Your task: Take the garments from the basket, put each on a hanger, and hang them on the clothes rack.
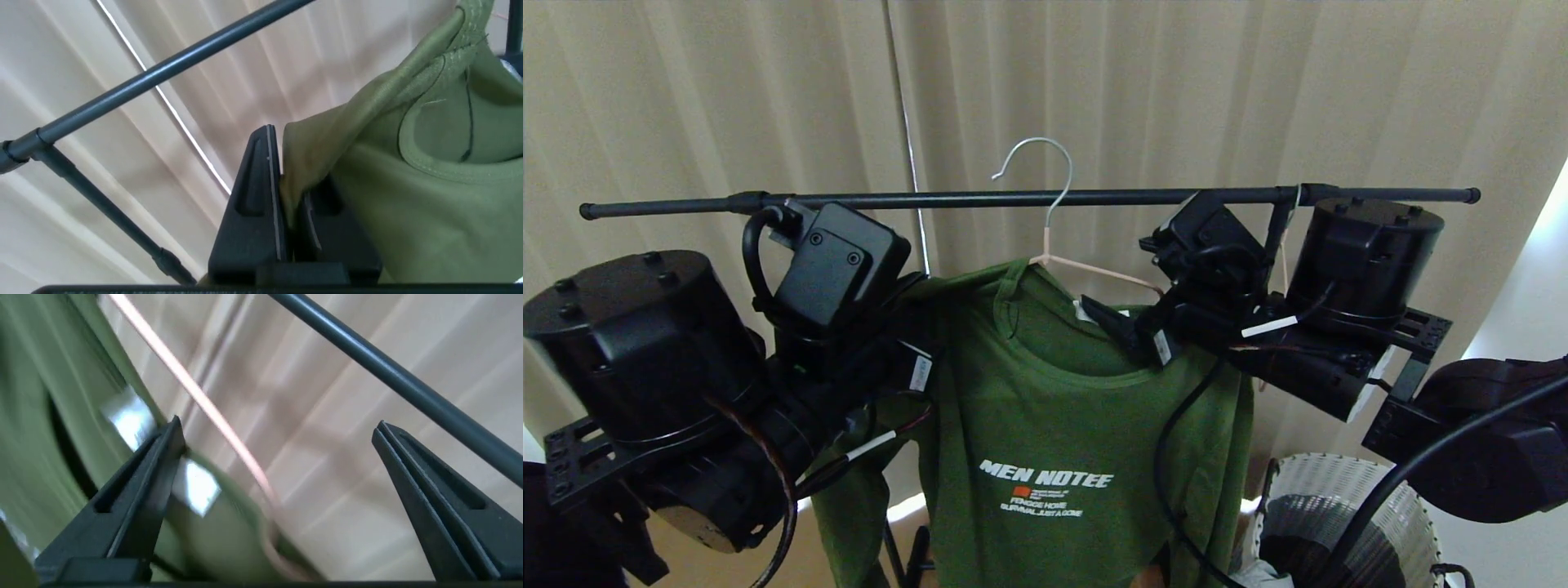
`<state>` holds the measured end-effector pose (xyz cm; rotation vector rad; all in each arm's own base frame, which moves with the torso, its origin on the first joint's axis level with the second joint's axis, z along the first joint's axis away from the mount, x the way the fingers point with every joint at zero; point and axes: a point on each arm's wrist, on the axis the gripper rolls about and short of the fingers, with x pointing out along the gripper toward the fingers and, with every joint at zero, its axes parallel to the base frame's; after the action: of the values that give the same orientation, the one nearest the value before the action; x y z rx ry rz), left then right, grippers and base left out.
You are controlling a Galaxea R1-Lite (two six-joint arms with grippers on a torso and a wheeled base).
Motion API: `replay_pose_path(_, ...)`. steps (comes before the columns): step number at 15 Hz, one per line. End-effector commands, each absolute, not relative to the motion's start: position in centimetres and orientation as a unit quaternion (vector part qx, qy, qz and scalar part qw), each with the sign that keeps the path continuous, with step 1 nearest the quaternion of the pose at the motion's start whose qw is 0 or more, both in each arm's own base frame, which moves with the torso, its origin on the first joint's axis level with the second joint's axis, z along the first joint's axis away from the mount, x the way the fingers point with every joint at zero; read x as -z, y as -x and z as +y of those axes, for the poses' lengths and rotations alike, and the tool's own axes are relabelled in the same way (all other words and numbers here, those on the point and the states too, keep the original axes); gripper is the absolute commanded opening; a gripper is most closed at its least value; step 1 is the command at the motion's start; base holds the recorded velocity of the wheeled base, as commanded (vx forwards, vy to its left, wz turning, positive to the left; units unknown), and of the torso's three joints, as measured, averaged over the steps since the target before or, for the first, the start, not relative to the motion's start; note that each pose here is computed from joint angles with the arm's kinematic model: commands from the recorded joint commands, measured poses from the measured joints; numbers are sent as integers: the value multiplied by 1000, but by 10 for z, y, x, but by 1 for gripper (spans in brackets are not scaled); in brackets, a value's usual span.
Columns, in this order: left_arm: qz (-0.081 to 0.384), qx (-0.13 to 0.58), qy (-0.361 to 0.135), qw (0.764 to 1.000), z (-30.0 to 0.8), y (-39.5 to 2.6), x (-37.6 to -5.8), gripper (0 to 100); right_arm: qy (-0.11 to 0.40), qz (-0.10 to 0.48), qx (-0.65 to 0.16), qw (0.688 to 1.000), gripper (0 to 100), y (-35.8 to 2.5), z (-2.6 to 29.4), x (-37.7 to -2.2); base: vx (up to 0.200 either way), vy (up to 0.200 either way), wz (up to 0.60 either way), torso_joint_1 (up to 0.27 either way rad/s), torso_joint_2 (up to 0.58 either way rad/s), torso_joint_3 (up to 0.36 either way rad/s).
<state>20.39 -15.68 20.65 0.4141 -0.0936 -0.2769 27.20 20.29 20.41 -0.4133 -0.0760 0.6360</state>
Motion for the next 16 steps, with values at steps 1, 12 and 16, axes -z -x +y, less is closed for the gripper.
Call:
replay_pose_path(1, -44, 137, -206, 968, -157, -204, -205, 0, 201, -39, -311, 928, 0, -271, 203, -205, 0, 0, 0, 0, 0, 0)
replay_pose_path(12, -33, 140, -216, 966, -154, -201, -198, 100, 201, -39, -312, 928, 0, -265, 200, -204, 0, 0, 0, 0, 0, 0)
replay_pose_path(16, -36, 140, -202, 969, -144, -189, -200, 100, 202, -33, -291, 935, 0, -255, 179, -207, 0, 0, 0, 0, 0, 0)
